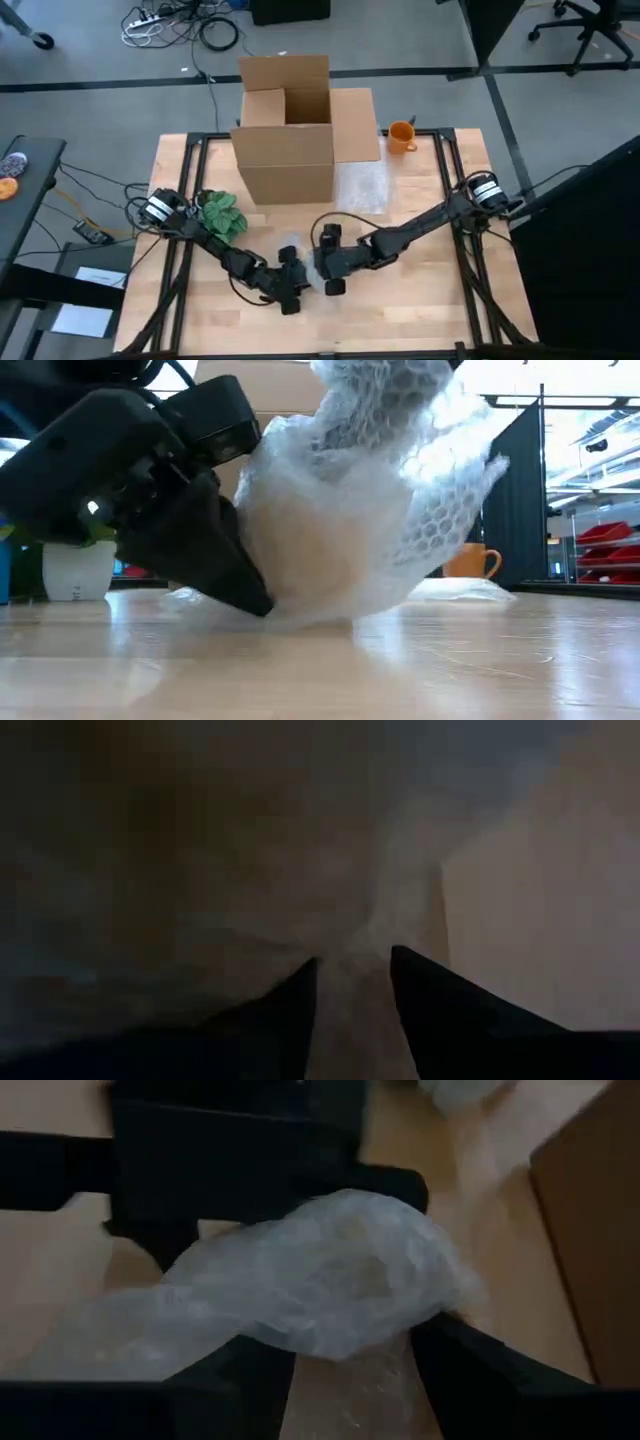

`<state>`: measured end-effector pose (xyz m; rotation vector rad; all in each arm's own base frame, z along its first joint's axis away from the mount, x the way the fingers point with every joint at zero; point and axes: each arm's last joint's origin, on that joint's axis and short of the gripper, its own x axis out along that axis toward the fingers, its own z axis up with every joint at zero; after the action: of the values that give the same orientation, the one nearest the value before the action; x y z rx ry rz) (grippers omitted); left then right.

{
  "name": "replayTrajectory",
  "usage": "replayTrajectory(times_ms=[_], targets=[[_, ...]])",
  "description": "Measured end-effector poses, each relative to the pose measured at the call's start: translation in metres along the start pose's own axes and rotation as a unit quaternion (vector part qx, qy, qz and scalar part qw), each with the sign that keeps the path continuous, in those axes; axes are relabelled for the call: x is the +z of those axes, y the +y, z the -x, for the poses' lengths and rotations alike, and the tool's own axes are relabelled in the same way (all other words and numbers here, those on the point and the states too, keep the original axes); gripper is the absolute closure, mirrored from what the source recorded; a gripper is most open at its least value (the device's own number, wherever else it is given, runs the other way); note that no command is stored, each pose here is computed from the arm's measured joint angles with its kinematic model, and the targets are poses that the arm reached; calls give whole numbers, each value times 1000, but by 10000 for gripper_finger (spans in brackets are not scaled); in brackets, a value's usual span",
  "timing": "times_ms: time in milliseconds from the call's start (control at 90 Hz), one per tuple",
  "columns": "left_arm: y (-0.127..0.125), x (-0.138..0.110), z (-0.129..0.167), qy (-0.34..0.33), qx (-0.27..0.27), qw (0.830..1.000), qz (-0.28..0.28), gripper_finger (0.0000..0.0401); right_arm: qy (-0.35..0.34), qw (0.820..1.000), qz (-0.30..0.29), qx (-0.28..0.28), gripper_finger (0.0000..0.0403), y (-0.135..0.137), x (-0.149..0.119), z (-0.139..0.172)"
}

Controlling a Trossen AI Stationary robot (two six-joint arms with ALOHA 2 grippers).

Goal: Wrap mug
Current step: Wrap the yellow mug with the bubble wrap

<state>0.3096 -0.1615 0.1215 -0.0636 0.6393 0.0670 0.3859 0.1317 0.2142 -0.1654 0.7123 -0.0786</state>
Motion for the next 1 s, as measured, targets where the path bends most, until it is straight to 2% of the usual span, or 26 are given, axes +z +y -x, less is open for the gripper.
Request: replayTrajectory(times_ms=[122,333,544,756,1000], targets=[[0,3,0,-14,-3,1000,-5,284,9,1000,-16,5,229,-14,3,-4],[1,7,-1,-25,-2,1000,-7,284,34,995,-76,48,229,-42,3,-14],[2,14,-1,-46,0,999,-16,284,85,989,-109,48,230,-64,-5,-19],[0,22,9,-53,-10,998,-20,284,94,988,-113,46,230,-71,-7,-21],[3,28,34,-16,-7,999,-35,284,99,988,-112,39,230,-71,-9,-22]])
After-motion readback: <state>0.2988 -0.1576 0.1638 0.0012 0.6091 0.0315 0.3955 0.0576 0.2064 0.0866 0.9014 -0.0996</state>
